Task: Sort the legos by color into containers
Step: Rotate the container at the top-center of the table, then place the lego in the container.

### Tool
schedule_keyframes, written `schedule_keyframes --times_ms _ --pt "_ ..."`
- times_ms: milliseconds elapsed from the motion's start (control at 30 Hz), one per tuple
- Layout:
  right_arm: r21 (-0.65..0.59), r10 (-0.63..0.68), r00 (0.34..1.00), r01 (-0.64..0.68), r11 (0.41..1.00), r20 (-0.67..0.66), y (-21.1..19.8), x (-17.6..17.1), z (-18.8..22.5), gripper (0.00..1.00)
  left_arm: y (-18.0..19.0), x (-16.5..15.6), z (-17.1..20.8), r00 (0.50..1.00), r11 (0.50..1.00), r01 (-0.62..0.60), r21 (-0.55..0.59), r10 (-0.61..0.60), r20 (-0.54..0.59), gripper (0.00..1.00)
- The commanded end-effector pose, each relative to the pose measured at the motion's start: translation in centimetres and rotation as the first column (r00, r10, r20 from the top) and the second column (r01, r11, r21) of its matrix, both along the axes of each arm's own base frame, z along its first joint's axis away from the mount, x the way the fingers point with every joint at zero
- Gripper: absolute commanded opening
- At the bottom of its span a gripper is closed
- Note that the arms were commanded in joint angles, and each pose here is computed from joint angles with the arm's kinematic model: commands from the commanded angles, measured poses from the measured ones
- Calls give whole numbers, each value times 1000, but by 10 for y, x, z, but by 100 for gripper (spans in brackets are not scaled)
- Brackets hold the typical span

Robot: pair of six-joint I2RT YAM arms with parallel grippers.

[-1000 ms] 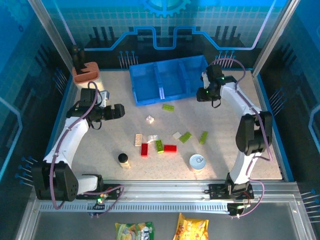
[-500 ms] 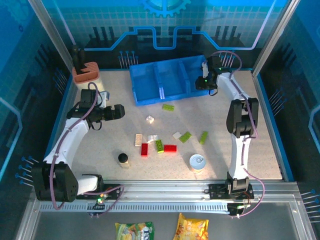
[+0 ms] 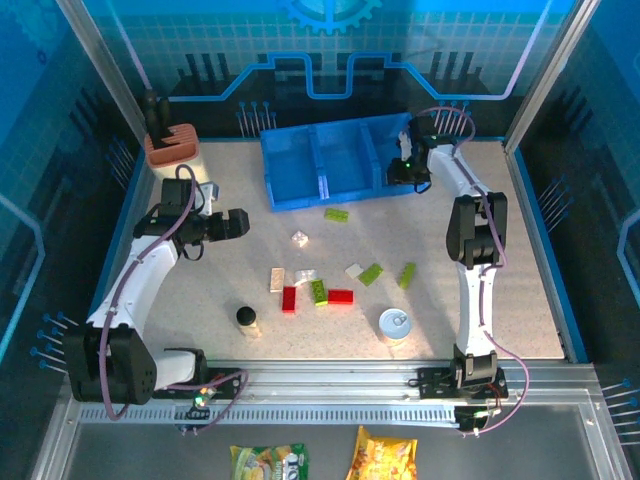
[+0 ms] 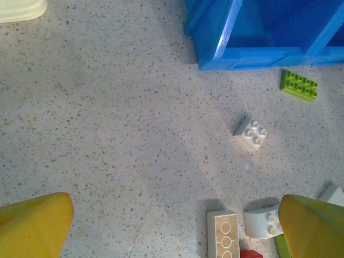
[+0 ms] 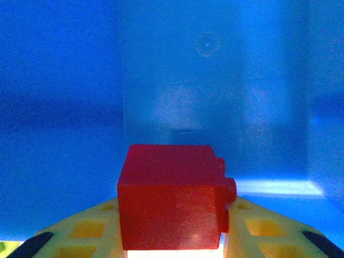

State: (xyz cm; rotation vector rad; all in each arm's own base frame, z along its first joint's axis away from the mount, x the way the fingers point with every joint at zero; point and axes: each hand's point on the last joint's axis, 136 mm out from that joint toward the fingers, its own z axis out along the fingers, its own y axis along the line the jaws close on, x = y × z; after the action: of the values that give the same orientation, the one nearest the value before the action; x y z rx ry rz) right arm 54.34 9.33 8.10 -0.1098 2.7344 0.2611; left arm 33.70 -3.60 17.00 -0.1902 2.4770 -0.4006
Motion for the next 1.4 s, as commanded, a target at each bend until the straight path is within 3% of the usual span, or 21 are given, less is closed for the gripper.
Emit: schedule_keyframes --times_ms 0,200,567,867,1367 --pt "-19 47 997 -49 999 -64 11 -27 14 39 2 -2 4 1000 1000 -2 7 2 21 99" --pt "-26 60 994 -62 998 -94 17 -42 16 40 2 -2 4 1000 1000 -2 6 1 19 99" --pt "-88 -15 999 12 996 -40 -4 -13 14 44 3 -2 4 1000 1000 -1 11 1 18 99" --pt "-93 -26 999 24 995 -24 -4 -8 21 55 4 -2 5 1000 1000 -5 15 4 21 99" --pt "-36 -85 994 88 995 65 8 -59 75 56 1 -2 6 1000 1000 0 3 0 24 99"
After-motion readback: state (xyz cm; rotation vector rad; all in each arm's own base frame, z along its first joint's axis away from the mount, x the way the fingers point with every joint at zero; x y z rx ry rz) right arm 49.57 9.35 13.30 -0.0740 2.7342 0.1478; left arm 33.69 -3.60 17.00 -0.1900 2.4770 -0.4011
